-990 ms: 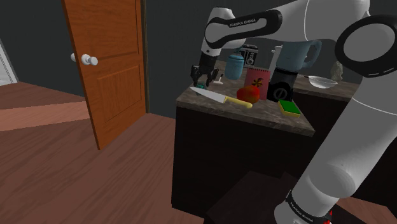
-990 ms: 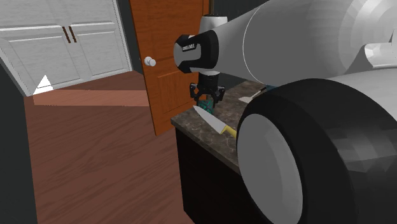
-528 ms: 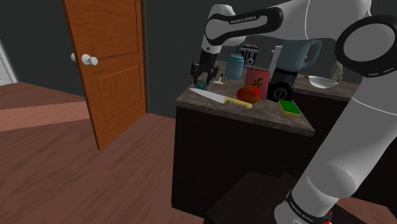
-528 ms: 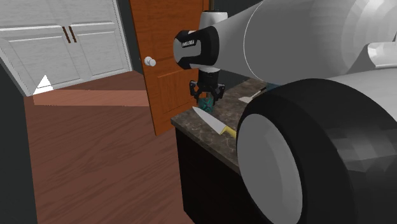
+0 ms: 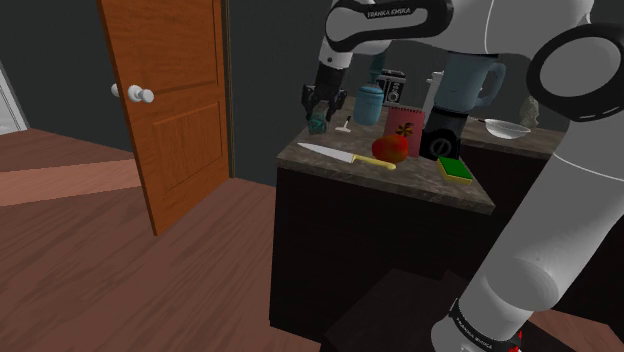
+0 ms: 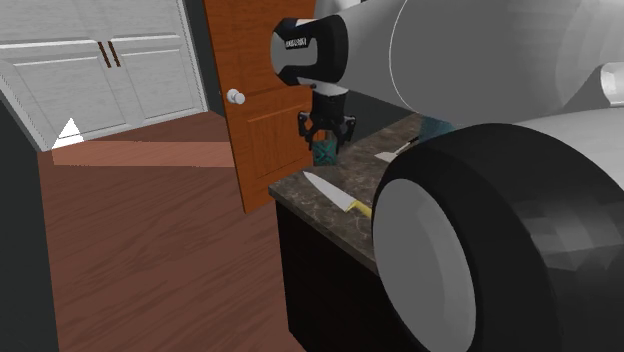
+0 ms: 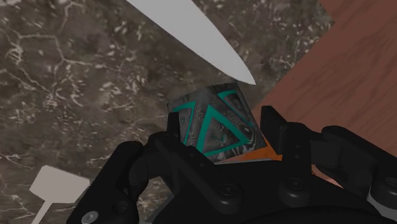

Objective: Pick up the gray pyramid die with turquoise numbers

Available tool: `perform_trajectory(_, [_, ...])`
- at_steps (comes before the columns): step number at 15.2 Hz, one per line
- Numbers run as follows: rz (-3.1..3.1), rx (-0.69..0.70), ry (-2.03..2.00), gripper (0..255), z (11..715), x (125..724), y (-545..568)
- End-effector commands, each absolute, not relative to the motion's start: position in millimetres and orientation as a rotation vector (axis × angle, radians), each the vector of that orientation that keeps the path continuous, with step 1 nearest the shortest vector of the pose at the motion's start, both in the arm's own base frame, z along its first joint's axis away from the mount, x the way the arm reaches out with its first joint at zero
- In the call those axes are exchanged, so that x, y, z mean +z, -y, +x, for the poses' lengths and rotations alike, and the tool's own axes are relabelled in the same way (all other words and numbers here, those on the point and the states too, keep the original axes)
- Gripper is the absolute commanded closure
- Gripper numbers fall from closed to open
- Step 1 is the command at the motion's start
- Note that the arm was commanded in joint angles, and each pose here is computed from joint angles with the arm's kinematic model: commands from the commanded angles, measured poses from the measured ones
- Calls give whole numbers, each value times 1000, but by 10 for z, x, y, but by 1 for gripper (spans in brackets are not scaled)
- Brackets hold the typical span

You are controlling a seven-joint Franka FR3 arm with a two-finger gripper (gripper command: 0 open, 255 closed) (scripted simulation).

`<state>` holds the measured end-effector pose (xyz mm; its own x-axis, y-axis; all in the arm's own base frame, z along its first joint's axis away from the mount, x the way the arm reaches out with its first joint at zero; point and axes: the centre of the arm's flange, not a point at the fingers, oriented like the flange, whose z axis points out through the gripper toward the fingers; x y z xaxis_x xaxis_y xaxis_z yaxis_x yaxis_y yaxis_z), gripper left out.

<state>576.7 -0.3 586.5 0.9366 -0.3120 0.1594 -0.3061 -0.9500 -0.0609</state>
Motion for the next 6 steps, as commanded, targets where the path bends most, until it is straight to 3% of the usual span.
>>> perform_trajectory(1, [-3057, -260, -488, 255, 5771, 5977, -1])
perform_trajectory(6, [-3057, -260, -488, 255, 5771, 6143, -1])
